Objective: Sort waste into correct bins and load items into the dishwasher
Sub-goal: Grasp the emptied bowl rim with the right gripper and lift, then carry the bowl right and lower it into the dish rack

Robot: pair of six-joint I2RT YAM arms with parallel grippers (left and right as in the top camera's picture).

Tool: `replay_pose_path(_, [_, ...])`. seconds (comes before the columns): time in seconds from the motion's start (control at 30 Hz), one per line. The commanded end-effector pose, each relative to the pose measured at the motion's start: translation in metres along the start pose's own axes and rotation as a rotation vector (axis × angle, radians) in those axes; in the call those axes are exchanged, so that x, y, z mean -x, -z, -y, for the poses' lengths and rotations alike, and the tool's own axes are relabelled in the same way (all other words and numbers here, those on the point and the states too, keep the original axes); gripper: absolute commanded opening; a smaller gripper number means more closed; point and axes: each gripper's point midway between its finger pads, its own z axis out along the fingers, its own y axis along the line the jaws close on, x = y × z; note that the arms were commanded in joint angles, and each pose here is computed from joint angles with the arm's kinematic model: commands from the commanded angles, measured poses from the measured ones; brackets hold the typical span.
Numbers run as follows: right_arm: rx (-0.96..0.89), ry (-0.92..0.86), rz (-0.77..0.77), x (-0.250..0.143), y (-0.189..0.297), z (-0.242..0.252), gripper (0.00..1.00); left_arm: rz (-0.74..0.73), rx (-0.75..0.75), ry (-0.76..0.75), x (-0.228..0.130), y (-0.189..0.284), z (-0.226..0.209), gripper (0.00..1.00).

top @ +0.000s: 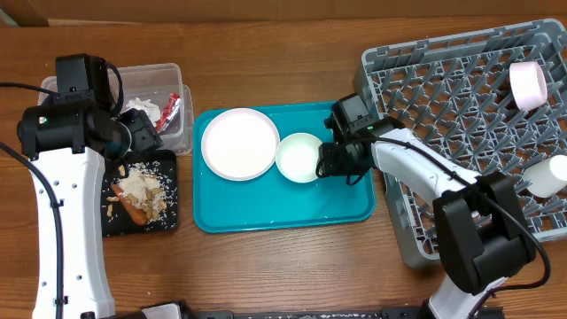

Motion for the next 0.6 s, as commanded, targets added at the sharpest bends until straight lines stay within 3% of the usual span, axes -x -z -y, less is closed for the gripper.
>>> replay_pose_path(0.0, [-0.014,-0.003,-0.009,-0.003,-0.004,0.002,0.35,0.007,-0.015,0.02,0.0,0.003,0.001,0.67])
replay_pose_path(0.1, [-0.024,-0.003,-0.006,-0.003,-0.004,0.004,0.21,0.008,-0.015,0.02,0.0,0.003,0.001,0.67])
replay_pose_path(0.3, [-0.021,-0.001,0.004,0.002,0.0,0.002,0.04,0.007,-0.015,0.02,0.0,0.003,0.001,0.67])
replay_pose_path(0.57, [-0.126,0.013,0.082,0.034,0.061,-0.002,0.04,0.01,-0.016,0.02,0.001,0.003,0.002,0.68])
